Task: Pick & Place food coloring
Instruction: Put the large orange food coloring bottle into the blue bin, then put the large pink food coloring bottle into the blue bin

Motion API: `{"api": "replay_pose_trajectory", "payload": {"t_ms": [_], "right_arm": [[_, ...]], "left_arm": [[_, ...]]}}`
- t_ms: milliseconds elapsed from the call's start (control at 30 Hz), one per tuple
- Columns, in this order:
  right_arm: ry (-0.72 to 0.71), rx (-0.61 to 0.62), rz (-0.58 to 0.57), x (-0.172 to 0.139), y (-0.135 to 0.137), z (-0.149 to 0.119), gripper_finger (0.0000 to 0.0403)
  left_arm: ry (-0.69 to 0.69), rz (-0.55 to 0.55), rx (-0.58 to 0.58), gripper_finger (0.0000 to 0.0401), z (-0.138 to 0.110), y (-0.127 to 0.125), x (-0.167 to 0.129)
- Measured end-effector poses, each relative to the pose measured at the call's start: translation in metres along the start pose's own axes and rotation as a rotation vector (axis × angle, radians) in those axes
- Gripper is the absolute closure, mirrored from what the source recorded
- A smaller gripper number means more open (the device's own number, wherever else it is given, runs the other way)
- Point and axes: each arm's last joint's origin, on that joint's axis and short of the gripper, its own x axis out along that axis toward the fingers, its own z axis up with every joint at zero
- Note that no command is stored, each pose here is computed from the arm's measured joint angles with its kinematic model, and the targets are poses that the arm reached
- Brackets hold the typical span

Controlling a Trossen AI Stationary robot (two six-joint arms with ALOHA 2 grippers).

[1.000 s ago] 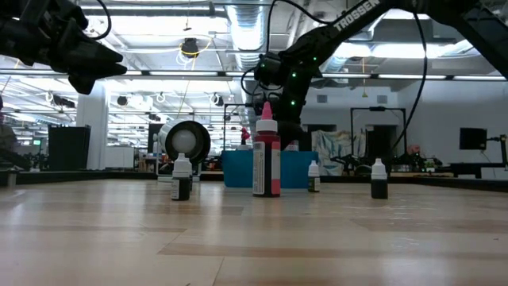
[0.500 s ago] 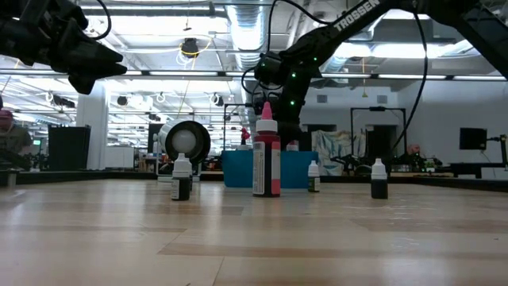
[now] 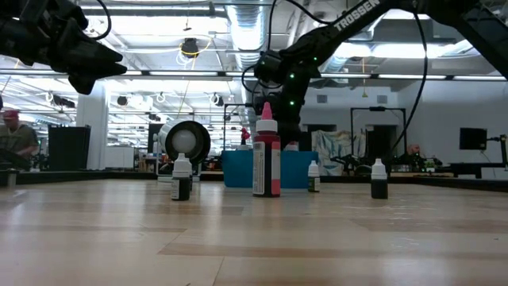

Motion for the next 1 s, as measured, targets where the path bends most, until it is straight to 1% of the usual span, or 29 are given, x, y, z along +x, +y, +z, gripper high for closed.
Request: {"api": "replay_pose_trajectory", "payload": {"t_ms": [300, 467, 567, 700, 800, 867, 1000], "right_arm": [[-0.018, 0.008, -0.067, -0.023, -0.023, 0.013, 0.0174], [0.044, -0.016, -0.079, -0.043, -0.034, 0.016, 0.018], [0.078, -0.001, -0.055, -0.057, -0.037, 0.017, 0.0187], [0.131, 0.037, 0.04, -0.075, -0.035, 0.014, 0.0198], [0.148, 0.064, 0.167, -0.089, -0.028, 0.013, 0.0206], [0.131, 0.075, 0.272, -0.101, -0.021, 0.013, 0.0212], [0.026, 0.074, 0.456, -0.134, -0.008, 0.016, 0.0225]], "left_arm": [[0.0, 0.0, 0.0, 0.0255, 0.0, 0.0, 0.0], [0.001, -0.009, 0.0, 0.0255, 0.0, 0.0, 0.0], [0.003, -0.023, 0.0, 0.0255, 0.0, -0.001, 0.0], [0.003, -0.025, -0.001, 0.0255, 0.0, -0.001, 0.0], [0.003, -0.025, -0.001, 0.0255, 0.0, -0.001, 0.0], [0.003, -0.026, -0.001, 0.0255, 0.0, -0.001, 0.0], [0.006, -0.036, -0.004, 0.0255, 0.0, -0.001, 0.0]]}}
